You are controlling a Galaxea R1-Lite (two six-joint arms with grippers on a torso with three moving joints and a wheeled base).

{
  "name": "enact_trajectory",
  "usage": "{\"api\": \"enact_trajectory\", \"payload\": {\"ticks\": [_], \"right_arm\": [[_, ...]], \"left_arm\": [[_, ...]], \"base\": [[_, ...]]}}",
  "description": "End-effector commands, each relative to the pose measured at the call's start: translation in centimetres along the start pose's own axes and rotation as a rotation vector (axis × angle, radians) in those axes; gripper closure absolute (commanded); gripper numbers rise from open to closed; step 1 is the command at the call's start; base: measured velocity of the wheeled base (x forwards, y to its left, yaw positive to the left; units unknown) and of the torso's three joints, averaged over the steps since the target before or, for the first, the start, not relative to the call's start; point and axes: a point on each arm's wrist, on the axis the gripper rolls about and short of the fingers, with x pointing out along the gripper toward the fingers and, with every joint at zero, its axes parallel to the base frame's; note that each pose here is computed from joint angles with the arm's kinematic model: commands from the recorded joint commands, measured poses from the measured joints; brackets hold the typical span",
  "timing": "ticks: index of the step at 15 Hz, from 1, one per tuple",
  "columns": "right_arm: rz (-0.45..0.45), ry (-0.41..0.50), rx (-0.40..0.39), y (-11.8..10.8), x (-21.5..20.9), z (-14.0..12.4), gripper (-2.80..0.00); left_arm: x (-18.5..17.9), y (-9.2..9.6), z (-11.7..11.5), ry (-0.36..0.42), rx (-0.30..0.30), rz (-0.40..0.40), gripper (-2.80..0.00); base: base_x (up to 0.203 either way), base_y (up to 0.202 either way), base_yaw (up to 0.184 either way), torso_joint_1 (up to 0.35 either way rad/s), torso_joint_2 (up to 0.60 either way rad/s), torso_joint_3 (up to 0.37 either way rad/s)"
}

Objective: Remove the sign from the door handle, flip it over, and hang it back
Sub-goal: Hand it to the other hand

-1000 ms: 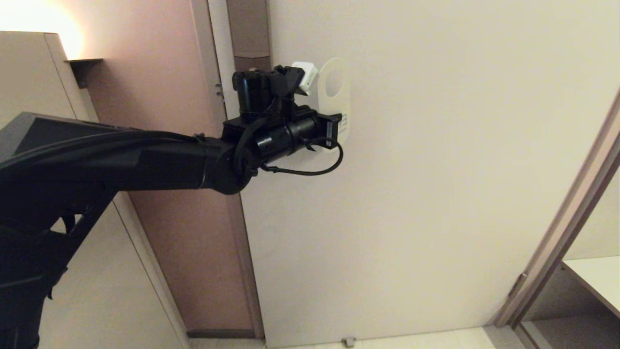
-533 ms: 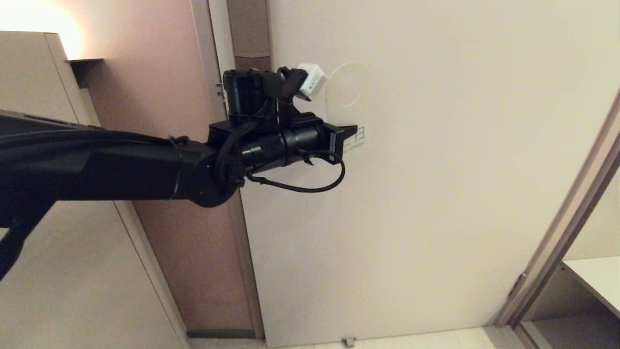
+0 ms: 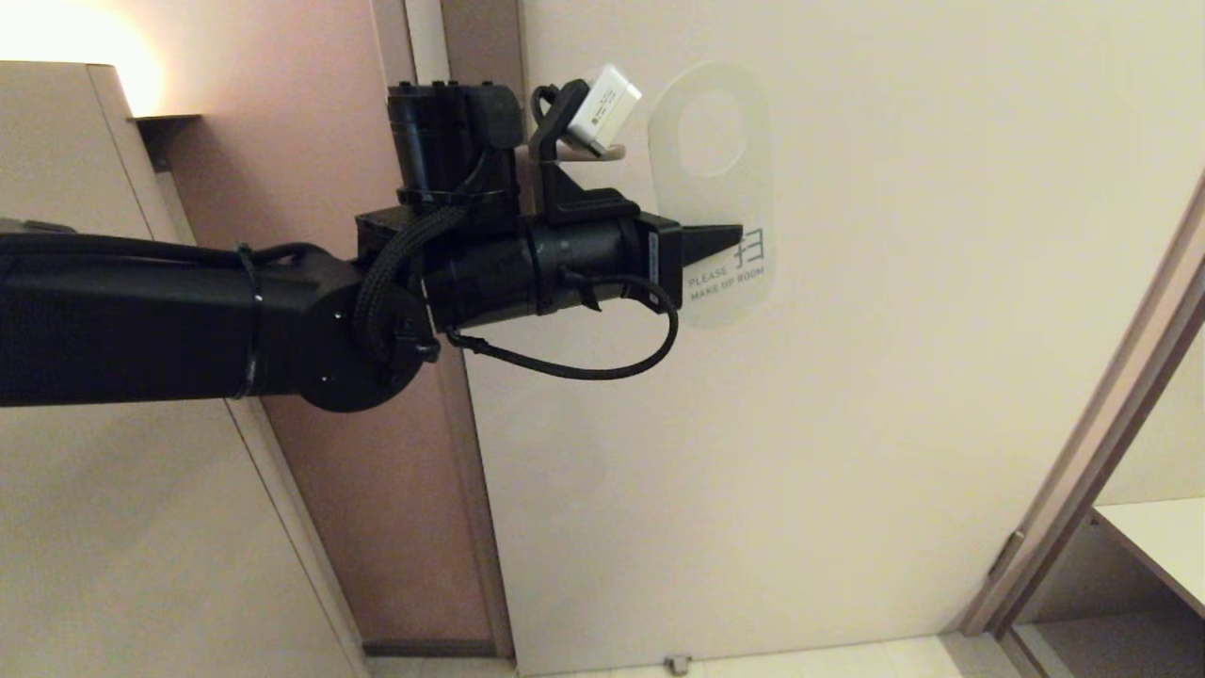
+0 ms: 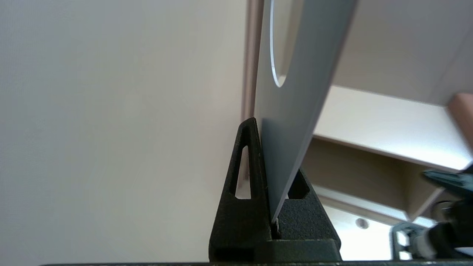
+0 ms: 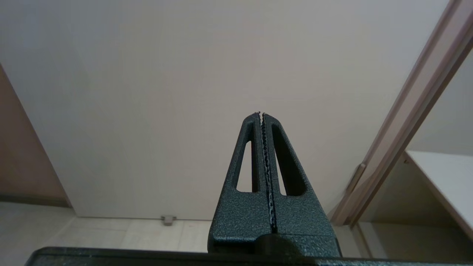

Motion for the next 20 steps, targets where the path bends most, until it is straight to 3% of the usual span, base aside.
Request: {"api": "enact_trajectory", "payload": {"ticks": [1,5,13,20], "right_arm": [[0.002,0.001,-0.001,0.0,0.0,0.0,0.00],[0.003,0.001,-0.003,0.0,0.0,0.0,0.00],[0.004,0.006,-0.003,0.0,-0.1,0.0,0.00],[0.058,0.124,-0.018,0.0,-0.4,1.4,0.00]], "left_arm": [[-0.3,-0.8,0.4,-0.008,0.003,-0.018,0.00],[0.0,-2.2,-0.7,0.032,-0.014,-0.100,0.00],[0.3,-2.3,-3.7,0.063,-0.034,-0.115,0.00],[0.0,-2.5,-5.3,0.059,-0.048,-0.150,0.00]], "base": [[0.000,0.000,0.000,0.000,0.00,0.000],[0.000,0.000,0.000,0.000,0.00,0.000],[0.000,0.000,0.000,0.000,0.00,0.000],[0.000,0.000,0.000,0.000,0.00,0.000]]}}
